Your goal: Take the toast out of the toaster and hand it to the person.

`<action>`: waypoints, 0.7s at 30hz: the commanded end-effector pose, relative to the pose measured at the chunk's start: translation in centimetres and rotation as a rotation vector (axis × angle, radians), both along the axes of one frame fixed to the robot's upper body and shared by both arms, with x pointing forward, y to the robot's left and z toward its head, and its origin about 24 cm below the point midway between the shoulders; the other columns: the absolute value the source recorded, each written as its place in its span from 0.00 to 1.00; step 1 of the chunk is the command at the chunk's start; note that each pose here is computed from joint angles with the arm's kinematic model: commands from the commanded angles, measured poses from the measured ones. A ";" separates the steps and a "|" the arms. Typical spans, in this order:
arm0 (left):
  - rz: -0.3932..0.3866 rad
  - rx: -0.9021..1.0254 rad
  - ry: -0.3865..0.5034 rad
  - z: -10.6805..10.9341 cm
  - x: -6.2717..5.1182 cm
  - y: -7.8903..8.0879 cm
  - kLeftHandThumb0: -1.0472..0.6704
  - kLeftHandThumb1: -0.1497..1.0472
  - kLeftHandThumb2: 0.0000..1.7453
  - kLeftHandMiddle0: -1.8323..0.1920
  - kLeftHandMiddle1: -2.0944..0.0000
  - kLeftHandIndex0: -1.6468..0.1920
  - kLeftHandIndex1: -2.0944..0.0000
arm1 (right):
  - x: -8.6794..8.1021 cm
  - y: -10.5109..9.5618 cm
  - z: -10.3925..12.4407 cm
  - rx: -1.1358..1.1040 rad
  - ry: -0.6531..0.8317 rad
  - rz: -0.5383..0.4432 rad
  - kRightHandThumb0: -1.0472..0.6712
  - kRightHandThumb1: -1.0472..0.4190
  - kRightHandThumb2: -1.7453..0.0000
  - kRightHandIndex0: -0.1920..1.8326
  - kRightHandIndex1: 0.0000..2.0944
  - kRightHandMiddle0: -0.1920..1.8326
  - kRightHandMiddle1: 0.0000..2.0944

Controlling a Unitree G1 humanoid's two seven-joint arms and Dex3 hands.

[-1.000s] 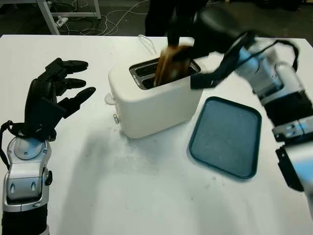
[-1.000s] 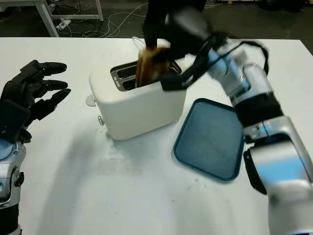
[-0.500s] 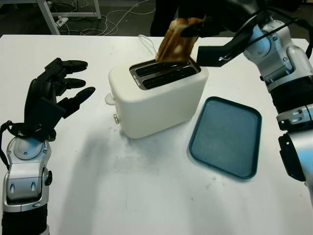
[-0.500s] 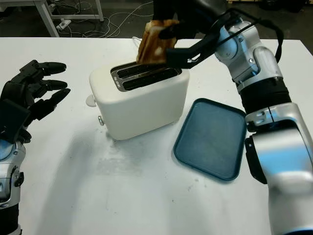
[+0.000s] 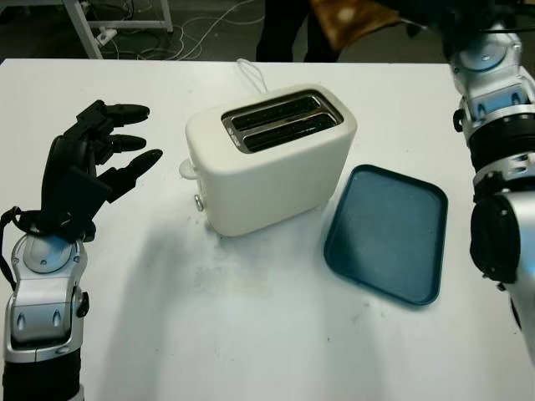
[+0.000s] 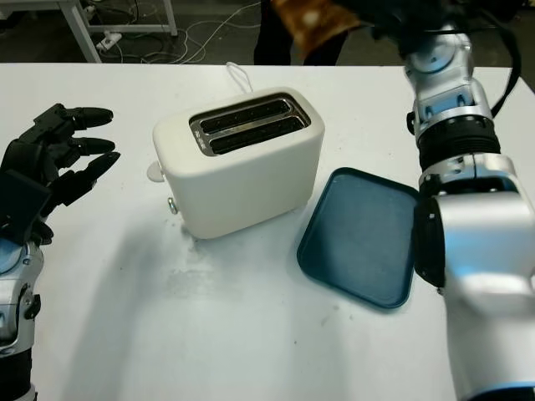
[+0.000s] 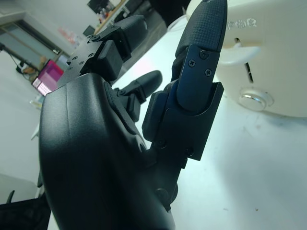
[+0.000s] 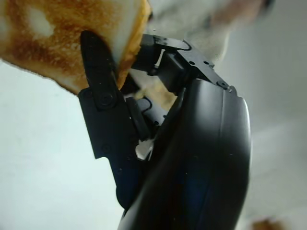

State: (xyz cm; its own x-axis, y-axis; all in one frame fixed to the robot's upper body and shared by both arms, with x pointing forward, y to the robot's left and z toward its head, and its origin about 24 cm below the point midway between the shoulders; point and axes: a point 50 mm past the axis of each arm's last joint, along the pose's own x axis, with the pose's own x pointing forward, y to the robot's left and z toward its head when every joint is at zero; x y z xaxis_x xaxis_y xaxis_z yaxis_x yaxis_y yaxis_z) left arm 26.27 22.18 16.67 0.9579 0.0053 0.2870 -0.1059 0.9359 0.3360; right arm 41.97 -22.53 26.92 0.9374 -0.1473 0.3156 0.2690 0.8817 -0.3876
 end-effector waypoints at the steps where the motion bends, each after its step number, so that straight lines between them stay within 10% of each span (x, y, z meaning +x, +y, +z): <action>1: -0.004 -0.008 -0.001 -0.2 -0.1 0.0 0.10 0.89 0.06 0.75 0.53 0.70 0.65 | 0.0 -0.6 -1.2 0.061 0.032 -0.027 0.44 0.09 0.79 0.58 0.83 0.44 0.83; 11: -0.015 -0.004 -0.002 -0.3 0.1 0.1 0.10 0.89 0.06 0.75 0.53 0.70 0.65 | -0.1 -1.7 -6.3 0.182 0.214 -0.172 0.45 0.09 0.77 0.44 0.83 0.20 0.78; 16: -0.016 -0.012 0.005 -0.3 0.1 0.0 0.10 0.89 0.06 0.75 0.53 0.71 0.65 | -0.2 -1.9 -8.1 0.296 0.283 -0.164 0.47 0.09 0.76 0.43 0.83 0.29 0.60; 21: -0.018 -0.005 0.002 -0.3 0.2 0.0 0.10 0.89 0.06 0.75 0.52 0.71 0.64 | -0.4 -1.6 -9.8 0.389 0.335 -0.138 0.51 0.09 0.75 0.41 0.83 0.20 0.79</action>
State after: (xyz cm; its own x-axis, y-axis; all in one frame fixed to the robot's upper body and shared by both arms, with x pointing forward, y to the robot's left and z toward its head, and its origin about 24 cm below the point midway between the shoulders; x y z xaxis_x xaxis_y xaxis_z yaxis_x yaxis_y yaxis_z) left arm 26.43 22.26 16.32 0.9607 0.0047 0.2776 -0.1007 0.9376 0.3328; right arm 41.73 -24.20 18.39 0.9437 -0.3273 -0.0478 0.3170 0.9361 -0.1528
